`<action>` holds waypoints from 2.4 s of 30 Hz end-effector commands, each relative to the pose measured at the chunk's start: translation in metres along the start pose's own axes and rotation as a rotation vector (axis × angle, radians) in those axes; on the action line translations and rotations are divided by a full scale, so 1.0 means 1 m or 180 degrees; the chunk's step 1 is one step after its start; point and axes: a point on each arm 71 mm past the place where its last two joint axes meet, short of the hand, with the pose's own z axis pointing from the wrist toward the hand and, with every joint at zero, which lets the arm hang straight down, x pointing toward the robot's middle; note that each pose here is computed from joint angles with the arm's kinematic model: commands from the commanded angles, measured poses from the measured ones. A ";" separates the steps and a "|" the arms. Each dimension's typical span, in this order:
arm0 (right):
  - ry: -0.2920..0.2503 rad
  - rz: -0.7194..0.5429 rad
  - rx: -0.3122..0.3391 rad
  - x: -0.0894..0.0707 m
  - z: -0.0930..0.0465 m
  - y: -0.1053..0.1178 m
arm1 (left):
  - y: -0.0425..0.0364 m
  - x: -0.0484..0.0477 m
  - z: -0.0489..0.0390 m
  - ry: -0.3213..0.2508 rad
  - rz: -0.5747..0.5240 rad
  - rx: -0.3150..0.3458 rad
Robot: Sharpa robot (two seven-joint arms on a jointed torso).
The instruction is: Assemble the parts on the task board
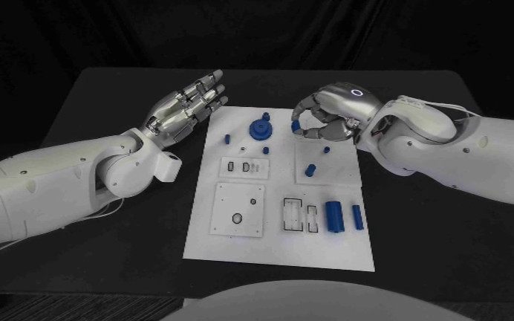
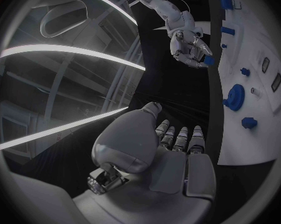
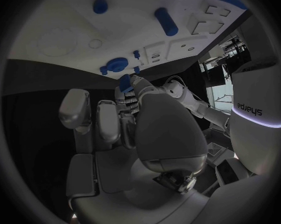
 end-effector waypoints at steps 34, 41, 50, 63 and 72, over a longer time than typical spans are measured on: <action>0.0554 0.0014 -0.0357 0.064 0.040 0.051 | -0.0014 0.0035 0.0034 0.0071 -0.0055 0.0133; 0.0597 0.0009 -0.0326 0.065 0.040 0.050 | -0.0013 0.0034 0.0033 0.0072 -0.0056 0.0131; 0.0674 0.0000 -0.0304 0.067 0.040 0.049 | -0.0011 0.0034 0.0034 0.0074 -0.0058 0.0129; 0.0721 0.0000 -0.0331 0.069 0.040 0.049 | -0.0008 0.0026 0.0033 0.0071 -0.0056 0.0121; 0.0710 0.0001 -0.0342 0.068 0.040 0.048 | -0.0005 0.0023 0.0033 0.0069 -0.0055 0.0116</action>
